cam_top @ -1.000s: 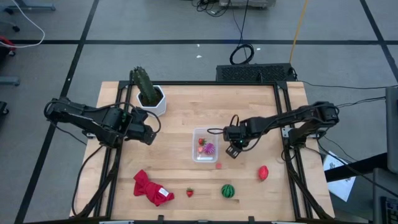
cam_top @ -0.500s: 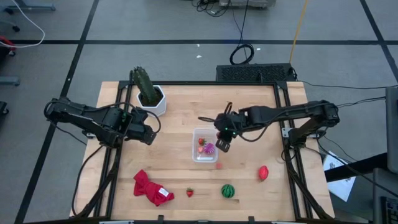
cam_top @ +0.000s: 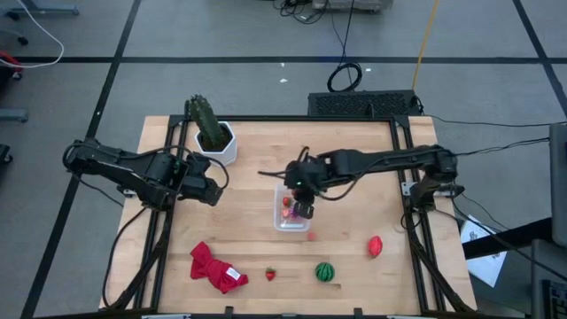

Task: Pick and placing Produce into tupperware
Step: Put the top red strawberry into the transparent bin

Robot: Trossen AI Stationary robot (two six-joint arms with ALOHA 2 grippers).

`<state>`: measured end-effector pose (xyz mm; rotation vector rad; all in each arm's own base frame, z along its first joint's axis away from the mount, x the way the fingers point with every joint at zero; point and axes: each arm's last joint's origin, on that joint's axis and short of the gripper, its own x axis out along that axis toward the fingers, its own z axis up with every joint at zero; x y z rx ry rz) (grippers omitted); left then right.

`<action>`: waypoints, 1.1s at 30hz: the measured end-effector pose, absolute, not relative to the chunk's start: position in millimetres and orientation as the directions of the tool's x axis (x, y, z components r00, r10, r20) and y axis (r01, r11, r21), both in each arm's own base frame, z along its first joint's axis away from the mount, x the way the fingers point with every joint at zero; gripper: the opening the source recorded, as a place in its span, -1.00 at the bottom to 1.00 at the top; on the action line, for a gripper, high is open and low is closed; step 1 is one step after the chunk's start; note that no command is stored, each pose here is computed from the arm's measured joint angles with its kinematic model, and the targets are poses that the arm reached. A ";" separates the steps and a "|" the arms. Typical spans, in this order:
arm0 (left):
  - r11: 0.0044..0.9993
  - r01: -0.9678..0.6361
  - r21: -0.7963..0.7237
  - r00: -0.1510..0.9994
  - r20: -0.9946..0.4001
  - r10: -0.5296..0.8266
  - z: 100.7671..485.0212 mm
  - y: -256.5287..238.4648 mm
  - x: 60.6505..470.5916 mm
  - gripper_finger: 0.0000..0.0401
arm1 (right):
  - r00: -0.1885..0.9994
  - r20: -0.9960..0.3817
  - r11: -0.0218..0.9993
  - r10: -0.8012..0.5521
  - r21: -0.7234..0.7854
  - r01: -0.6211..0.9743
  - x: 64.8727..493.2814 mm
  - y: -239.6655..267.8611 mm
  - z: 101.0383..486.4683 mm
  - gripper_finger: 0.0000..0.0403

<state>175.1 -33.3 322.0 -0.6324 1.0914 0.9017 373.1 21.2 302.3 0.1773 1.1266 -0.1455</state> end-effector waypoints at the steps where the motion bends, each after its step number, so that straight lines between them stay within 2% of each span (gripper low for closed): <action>1: 0.505 -0.863 -0.007 0.183 -0.936 0.300 322.0 -33.4 175.1 0.15 | 0.401 -0.915 0.980 -0.027 0.056 0.193 377.3 21.5 299.7 -0.46; 7: 0.503 -0.864 -0.009 0.184 -0.936 0.300 322.0 -33.4 175.2 0.15 | 0.281 -0.959 0.989 -0.033 0.009 0.147 392.5 22.5 277.9 -0.46; 11: 0.503 -0.864 -0.012 0.187 -0.936 0.299 322.0 -33.5 175.6 0.15 | 0.240 -0.970 0.991 -0.035 -0.002 0.136 397.8 22.8 264.5 -0.46; 26: 0.517 -0.856 -0.005 0.187 -0.936 0.300 322.1 -33.5 175.5 0.15 | 0.174 -0.984 0.997 -0.041 -0.030 0.065 399.7 22.2 217.4 -0.46; 33: 0.523 -0.852 0.000 0.188 -0.933 0.306 322.1 -33.3 175.5 0.15 | 0.223 -0.974 0.999 -0.038 -0.033 0.029 403.6 22.5 213.7 -0.46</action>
